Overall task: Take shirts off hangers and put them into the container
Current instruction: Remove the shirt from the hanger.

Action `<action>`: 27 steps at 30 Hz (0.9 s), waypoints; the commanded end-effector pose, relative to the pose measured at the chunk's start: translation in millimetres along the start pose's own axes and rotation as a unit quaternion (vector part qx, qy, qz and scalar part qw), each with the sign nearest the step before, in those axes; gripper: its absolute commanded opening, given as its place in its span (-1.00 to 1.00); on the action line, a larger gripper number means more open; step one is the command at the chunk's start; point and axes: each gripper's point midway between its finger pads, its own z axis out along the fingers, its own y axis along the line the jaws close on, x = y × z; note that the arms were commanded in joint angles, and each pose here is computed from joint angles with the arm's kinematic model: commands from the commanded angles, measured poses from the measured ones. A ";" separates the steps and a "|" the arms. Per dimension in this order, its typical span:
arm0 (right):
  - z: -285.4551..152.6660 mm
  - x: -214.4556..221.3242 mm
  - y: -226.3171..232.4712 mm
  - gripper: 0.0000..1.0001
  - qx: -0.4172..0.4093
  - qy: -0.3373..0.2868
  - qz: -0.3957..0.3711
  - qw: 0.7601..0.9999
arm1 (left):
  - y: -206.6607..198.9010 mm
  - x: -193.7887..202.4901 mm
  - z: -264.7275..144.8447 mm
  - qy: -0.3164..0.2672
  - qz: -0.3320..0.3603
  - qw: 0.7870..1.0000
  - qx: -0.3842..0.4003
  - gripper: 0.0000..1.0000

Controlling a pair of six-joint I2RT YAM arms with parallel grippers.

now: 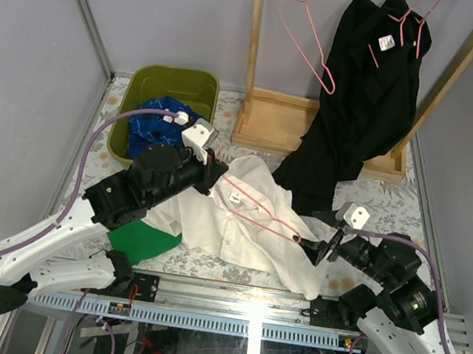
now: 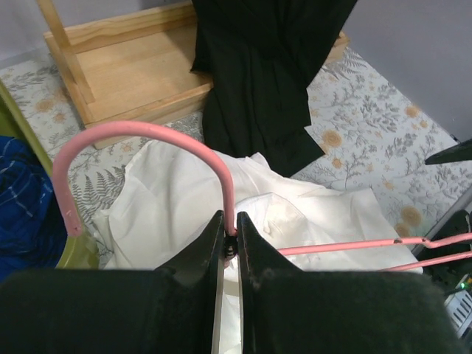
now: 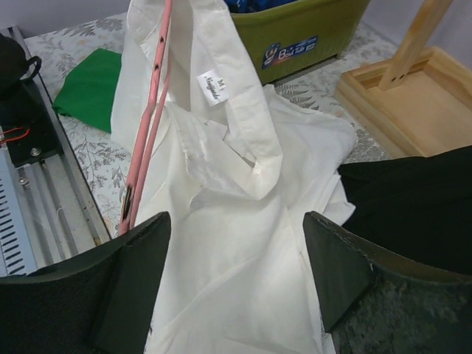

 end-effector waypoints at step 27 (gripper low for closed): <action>27.8 -76.2 27.3 0.65 -0.107 -0.029 0.116 0.987 | -5.0 2.7 17.5 0.032 0.017 0.999 0.006 -1.00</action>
